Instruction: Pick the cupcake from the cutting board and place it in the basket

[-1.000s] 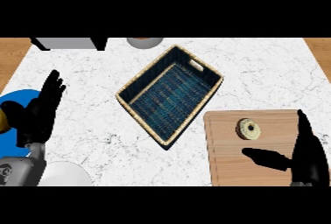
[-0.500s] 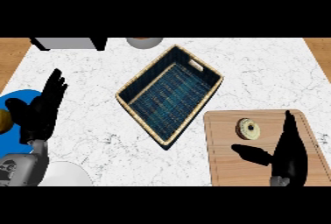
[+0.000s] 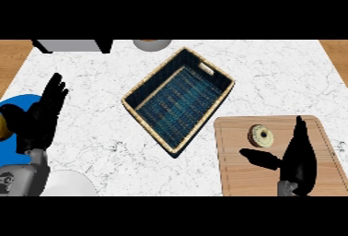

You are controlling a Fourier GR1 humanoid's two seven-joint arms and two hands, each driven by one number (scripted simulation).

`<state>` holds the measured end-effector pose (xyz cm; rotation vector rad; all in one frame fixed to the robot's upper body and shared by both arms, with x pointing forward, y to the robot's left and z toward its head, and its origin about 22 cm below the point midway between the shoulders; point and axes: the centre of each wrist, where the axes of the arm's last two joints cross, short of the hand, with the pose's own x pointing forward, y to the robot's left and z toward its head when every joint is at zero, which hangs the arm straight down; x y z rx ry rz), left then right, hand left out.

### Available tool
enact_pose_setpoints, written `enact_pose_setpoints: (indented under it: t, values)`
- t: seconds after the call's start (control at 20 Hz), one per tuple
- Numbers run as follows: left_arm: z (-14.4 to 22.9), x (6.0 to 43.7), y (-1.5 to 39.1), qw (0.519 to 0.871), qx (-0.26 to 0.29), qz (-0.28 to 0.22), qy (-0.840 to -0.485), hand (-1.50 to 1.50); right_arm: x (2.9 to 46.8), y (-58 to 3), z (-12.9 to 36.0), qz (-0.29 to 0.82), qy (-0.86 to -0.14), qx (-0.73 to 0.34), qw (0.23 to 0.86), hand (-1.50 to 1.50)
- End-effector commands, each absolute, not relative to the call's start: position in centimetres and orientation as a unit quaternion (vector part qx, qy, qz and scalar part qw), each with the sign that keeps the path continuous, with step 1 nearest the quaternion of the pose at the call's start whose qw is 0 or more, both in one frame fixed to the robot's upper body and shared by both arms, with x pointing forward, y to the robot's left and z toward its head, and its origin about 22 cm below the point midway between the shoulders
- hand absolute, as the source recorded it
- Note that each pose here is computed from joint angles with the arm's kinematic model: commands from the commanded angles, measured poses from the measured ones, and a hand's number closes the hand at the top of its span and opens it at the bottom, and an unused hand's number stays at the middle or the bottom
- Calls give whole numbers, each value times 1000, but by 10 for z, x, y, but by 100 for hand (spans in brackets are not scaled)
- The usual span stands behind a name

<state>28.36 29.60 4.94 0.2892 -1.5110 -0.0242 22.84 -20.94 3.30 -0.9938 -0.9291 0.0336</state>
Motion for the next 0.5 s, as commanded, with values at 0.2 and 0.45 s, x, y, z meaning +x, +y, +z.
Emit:
enact_pose_setpoints:
  t: [0.2,0.45]
  values:
    - [38,280,275,720,129,-12,-681,0,238,-214,32,29,-384,-476,791,-150]
    - [49,289,288,719,125,-13,-683,0,264,-211,4,28,-384,-464,798,-150]
